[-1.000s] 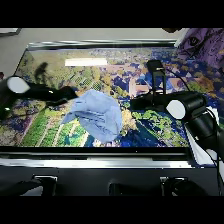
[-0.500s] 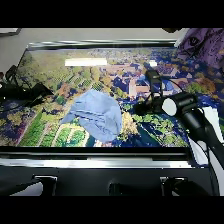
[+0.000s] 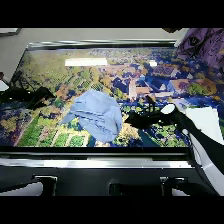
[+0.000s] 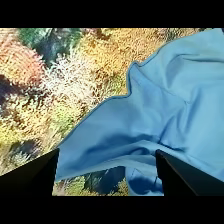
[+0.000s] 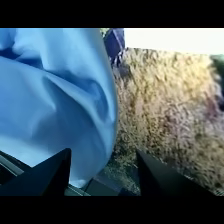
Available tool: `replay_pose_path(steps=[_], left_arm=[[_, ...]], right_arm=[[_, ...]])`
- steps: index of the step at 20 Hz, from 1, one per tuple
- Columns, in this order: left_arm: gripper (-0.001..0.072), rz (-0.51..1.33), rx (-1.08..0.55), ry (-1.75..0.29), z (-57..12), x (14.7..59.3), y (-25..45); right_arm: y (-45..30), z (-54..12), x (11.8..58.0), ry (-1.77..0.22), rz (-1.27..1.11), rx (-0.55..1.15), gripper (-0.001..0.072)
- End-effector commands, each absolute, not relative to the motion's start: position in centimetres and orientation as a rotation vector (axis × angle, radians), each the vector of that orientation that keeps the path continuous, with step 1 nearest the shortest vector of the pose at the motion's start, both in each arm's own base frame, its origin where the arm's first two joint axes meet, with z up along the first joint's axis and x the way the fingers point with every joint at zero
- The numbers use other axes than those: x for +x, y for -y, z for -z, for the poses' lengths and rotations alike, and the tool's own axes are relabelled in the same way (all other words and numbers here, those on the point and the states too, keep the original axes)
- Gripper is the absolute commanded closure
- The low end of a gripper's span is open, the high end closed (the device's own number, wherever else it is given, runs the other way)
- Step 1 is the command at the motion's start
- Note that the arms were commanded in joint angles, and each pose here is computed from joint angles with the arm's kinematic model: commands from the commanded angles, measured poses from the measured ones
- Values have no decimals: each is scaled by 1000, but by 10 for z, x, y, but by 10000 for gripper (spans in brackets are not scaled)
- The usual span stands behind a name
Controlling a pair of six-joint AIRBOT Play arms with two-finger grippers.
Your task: Fold the clothes and pants, and hang the long-sleeved shirts on hangers.
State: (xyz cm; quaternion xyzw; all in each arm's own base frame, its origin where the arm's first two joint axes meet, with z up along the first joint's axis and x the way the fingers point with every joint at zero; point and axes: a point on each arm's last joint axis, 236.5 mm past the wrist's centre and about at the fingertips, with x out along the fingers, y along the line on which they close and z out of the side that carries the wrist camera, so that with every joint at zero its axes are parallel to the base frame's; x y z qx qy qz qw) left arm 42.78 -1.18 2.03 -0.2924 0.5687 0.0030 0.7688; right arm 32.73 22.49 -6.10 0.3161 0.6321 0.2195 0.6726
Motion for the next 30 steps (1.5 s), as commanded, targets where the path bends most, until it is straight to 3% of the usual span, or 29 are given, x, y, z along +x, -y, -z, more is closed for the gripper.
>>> replay_pose_path(steps=[1,6,10,17,26,28,29,30], left_arm=[[-13,-11,-639,-1245,-14,429,11],[-13,-6,-632,-1245,-14,429,11],[-13,24,-594,-1250,-10,429,12],[-13,304,-683,-1249,28,456,62],[6,340,-673,-1328,91,460,98],[362,331,-665,-1310,93,465,102],[664,334,-669,-1301,90,468,103],[689,336,-671,-1287,85,472,102]], right_arm=[[-257,81,327,-1422,-523,763,219],[-266,105,334,-1421,-461,803,253],[-265,104,339,-1399,-454,797,682],[-266,72,341,-1338,-513,768,682],[-268,68,339,-1342,-517,777,681],[-268,68,338,-1346,-521,777,681],[-268,67,338,-1344,-521,777,681],[-268,66,339,-1341,-521,776,682]])
